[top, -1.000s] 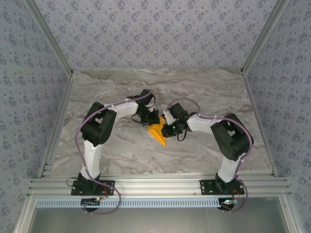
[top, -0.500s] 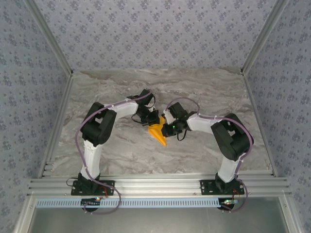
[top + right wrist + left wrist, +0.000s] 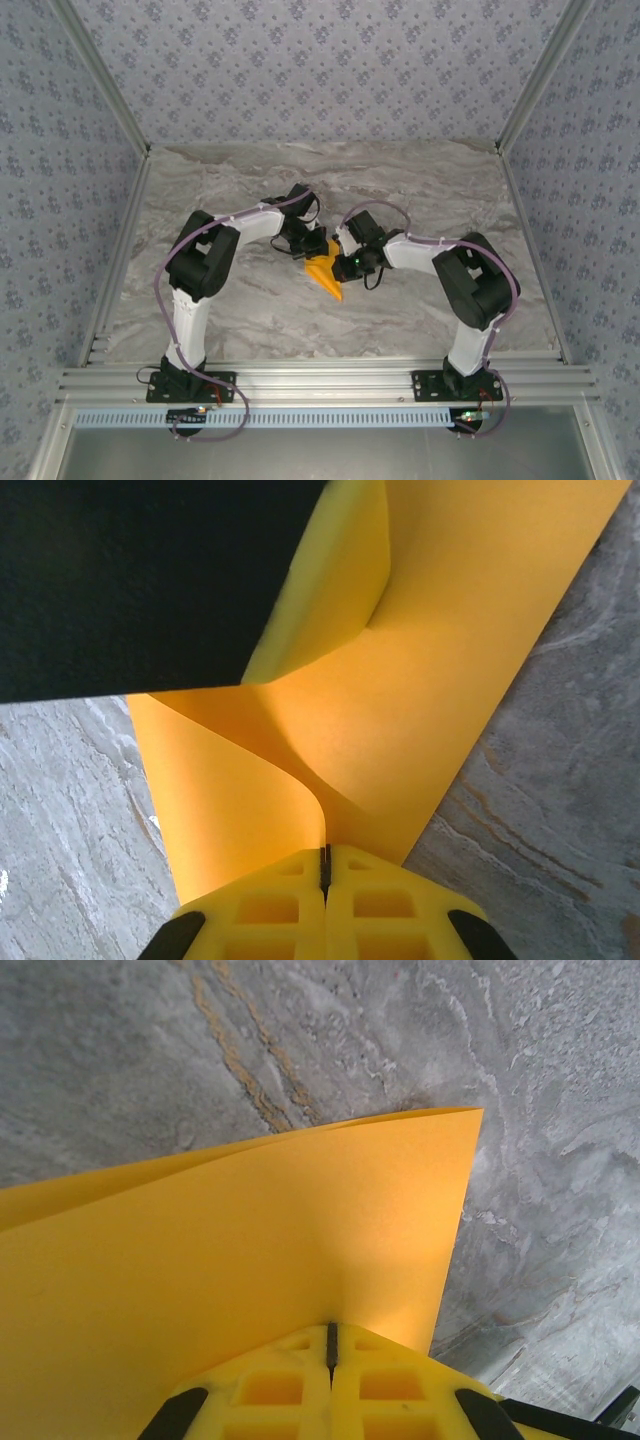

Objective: Fold a paper plane with a square sheet of paper (fold left side to right side)
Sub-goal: Third fold the triangle at the center of the table.

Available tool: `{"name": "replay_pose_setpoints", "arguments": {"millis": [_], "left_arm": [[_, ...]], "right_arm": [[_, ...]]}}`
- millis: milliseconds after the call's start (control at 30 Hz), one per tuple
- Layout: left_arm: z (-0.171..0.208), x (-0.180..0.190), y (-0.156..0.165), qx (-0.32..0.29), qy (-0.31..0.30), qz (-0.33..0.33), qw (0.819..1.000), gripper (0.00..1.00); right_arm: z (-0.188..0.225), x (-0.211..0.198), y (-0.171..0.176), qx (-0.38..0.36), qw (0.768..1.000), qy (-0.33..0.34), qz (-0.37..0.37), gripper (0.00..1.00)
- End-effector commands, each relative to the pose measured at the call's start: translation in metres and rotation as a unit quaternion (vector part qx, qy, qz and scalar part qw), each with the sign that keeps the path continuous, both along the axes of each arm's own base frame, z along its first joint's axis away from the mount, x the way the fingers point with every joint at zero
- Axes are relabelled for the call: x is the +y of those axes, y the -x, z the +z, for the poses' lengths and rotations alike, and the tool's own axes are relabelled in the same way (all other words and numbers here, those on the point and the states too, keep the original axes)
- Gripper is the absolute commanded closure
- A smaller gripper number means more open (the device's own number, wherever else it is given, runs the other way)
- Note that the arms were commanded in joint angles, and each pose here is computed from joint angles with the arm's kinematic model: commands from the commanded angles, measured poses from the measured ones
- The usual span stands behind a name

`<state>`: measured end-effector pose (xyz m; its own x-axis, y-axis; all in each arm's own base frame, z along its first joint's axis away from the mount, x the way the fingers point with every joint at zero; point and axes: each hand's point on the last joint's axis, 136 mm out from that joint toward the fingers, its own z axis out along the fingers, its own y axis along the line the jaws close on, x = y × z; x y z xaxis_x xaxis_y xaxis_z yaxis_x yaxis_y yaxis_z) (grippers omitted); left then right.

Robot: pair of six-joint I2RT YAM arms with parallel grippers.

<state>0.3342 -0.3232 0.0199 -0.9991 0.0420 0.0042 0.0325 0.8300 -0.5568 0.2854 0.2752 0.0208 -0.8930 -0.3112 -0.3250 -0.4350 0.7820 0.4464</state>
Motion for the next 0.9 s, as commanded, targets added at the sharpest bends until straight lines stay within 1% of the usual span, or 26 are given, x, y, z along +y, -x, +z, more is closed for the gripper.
{"name": "replay_pose_setpoints", "arguments": {"millis": [0, 100, 233, 433, 567, 633, 700, 800, 867], "left_arm": [[-0.035, 0.013, 0.024, 0.041, -0.055, -0.008, 0.998, 1.0], [-0.03, 0.012, 0.023, 0.037, -0.054, -0.009, 0.998, 1.0], [-0.015, 0.012, 0.014, 0.021, -0.054, -0.012, 0.998, 0.97], [0.027, 0.01, -0.016, -0.018, -0.026, -0.009, 0.999, 0.88], [0.047, 0.014, -0.034, -0.037, -0.011, 0.001, 0.999, 0.83], [0.053, 0.023, -0.038, -0.045, -0.013, 0.011, 0.999, 0.83], [0.058, 0.029, -0.036, -0.049, -0.01, 0.018, 0.999, 0.88], [0.059, 0.033, -0.02, -0.041, 0.005, 0.02, 0.999, 0.93], [0.06, 0.029, -0.003, -0.031, 0.031, 0.021, 0.999, 0.95]], "right_arm": [[-0.014, -0.004, 0.007, 0.019, 1.0, 0.024, 0.006, 1.0], [-0.02, -0.006, 0.012, 0.026, 0.999, 0.034, 0.007, 1.0], [-0.026, -0.011, 0.019, 0.038, 0.998, 0.048, 0.008, 1.0], [-0.033, -0.02, 0.033, 0.051, 0.995, 0.078, 0.023, 1.0], [-0.036, -0.021, 0.04, 0.055, 0.994, 0.087, 0.032, 1.0], [-0.037, -0.021, 0.041, 0.058, 0.994, 0.088, 0.034, 1.0], [-0.037, -0.021, 0.042, 0.059, 0.994, 0.087, 0.035, 1.0], [-0.036, -0.02, 0.041, 0.058, 0.994, 0.086, 0.037, 1.0], [-0.036, -0.018, 0.041, 0.059, 0.994, 0.084, 0.038, 1.0]]}}
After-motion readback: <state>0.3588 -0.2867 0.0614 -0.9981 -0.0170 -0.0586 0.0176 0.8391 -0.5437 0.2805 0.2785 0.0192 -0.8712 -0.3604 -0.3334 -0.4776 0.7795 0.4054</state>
